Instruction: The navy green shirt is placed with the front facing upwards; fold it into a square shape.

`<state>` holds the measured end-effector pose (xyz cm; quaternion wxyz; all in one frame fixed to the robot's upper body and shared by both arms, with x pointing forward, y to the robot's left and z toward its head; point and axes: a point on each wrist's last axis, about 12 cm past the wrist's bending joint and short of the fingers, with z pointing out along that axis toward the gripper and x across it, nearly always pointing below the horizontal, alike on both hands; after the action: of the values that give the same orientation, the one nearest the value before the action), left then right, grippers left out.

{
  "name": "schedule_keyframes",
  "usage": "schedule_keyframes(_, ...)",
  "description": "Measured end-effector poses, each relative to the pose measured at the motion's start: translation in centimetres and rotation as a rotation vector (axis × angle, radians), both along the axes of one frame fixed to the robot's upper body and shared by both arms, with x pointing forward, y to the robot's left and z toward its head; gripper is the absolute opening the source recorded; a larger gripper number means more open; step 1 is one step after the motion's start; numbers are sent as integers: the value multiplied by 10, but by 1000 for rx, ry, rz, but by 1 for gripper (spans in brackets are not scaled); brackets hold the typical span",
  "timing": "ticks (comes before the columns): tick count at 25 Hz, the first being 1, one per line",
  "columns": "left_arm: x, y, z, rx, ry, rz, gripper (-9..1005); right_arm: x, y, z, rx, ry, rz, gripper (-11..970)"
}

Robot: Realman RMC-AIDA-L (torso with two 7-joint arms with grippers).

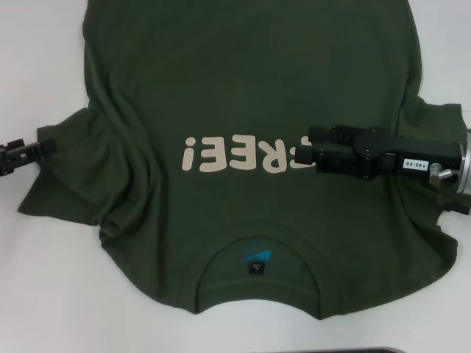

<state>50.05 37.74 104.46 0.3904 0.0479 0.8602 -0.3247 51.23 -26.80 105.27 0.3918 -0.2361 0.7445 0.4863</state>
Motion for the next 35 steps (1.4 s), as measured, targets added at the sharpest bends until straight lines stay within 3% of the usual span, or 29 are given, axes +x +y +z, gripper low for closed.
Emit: schedule_keyframes(35,-2,-13,-6,-10,9,-41,771,-3,-1,-1,7,12,-3,821)
